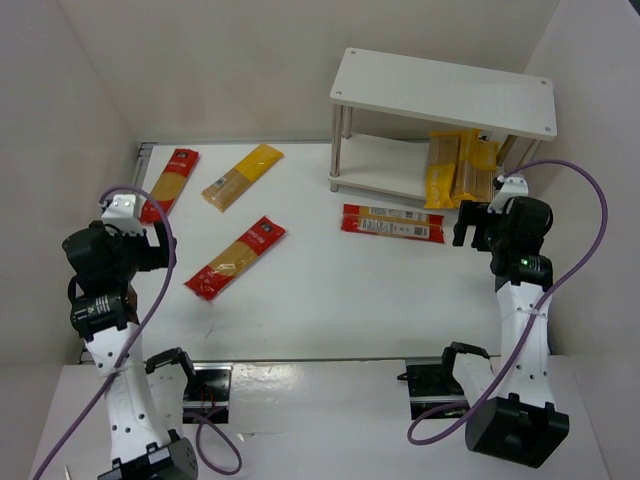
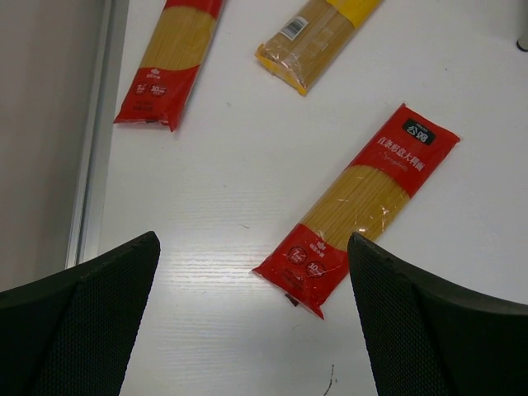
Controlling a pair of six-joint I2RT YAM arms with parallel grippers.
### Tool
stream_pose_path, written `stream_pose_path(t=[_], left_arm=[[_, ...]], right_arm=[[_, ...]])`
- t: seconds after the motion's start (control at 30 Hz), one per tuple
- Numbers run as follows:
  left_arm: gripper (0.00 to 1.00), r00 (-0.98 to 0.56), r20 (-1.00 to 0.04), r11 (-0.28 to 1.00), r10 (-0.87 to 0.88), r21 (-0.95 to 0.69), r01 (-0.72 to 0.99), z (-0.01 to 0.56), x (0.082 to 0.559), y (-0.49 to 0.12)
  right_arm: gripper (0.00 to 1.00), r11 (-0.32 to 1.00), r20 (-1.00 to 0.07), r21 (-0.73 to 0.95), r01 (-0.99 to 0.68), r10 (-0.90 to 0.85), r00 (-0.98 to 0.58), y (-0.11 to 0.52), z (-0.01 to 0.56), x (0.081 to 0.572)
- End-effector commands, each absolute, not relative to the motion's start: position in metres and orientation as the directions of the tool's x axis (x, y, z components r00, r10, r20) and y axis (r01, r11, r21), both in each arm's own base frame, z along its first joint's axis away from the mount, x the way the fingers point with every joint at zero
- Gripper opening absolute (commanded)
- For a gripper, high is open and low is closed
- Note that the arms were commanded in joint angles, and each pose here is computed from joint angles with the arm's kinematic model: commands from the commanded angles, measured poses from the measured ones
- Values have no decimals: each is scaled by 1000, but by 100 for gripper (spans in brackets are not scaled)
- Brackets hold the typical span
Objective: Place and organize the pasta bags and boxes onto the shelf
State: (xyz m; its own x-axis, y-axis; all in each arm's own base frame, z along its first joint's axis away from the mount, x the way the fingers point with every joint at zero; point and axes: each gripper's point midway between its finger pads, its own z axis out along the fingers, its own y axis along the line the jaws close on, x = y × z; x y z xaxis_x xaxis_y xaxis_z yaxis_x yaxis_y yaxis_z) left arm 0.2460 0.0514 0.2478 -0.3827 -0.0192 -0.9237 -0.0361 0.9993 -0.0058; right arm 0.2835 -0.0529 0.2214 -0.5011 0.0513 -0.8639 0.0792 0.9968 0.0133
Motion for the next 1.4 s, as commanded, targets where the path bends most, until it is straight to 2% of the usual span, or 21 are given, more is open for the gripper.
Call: stream_pose_path(t=[0.0, 0.9, 1.37], left_arm=[[100, -379, -925, 1000, 12, 3, 26, 247, 250, 46], [100, -400, -916, 999, 20, 3, 41, 243, 253, 46], [100, -400, -916, 999, 20, 3, 41, 243, 253, 46]], right_arm=[[99, 999, -869, 10, 51, 34, -493, -52, 223, 283], [99, 999, -884, 8, 41, 26, -468, -48, 230, 279], [99, 996, -890, -10, 87, 31, -455, -56, 232, 276]])
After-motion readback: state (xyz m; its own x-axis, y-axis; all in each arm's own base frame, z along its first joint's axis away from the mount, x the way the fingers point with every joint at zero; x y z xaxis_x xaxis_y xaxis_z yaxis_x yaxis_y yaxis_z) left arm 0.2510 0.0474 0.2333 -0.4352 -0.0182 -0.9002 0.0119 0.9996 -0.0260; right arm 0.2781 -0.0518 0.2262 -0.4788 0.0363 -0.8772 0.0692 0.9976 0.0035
